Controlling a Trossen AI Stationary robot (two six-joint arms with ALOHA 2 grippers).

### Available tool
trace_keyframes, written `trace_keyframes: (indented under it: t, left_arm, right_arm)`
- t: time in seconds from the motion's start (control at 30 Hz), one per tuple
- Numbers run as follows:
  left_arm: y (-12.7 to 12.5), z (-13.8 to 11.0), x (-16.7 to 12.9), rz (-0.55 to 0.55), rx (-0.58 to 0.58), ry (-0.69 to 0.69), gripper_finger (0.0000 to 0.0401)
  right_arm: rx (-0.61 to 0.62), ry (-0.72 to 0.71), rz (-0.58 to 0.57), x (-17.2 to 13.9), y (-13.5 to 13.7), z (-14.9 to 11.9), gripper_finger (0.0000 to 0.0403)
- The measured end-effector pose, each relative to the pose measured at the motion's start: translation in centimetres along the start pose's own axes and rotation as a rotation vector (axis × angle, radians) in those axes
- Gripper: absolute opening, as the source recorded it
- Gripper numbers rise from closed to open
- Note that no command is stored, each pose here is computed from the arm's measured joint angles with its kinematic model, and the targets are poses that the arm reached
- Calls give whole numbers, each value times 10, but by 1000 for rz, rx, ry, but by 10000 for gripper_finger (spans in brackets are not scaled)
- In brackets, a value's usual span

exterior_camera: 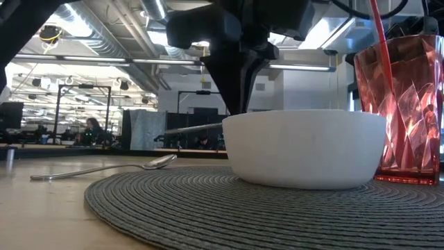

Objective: Pick & Place Utensil
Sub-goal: Put the silver fork into the white bowl

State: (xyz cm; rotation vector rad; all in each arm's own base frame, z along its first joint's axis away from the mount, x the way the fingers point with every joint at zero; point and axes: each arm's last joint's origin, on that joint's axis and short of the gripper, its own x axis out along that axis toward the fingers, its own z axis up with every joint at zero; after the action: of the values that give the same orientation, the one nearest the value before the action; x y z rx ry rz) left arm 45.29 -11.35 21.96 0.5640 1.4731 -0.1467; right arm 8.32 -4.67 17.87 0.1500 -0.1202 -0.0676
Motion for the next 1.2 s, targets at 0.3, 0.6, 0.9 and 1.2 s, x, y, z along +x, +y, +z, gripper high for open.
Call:
trace_keyframes:
  t: [0.3,0.6,0.9,1.2]
  left_arm:
    - [-2,-5,-16,0,-11,37,94]
    - [8,-48,-121,87,-159,-189,86]
    - [-36,-113,-240,98,-171,-620,45]
    - [-62,-165,-220,358,-375,-617,3]
  right_arm:
    - [18,1,2,0,0,0,16]
    - [18,5,21,0,1,0,16]
    - [18,15,60,0,2,0,16]
    - [19,16,62,0,2,-1,16]
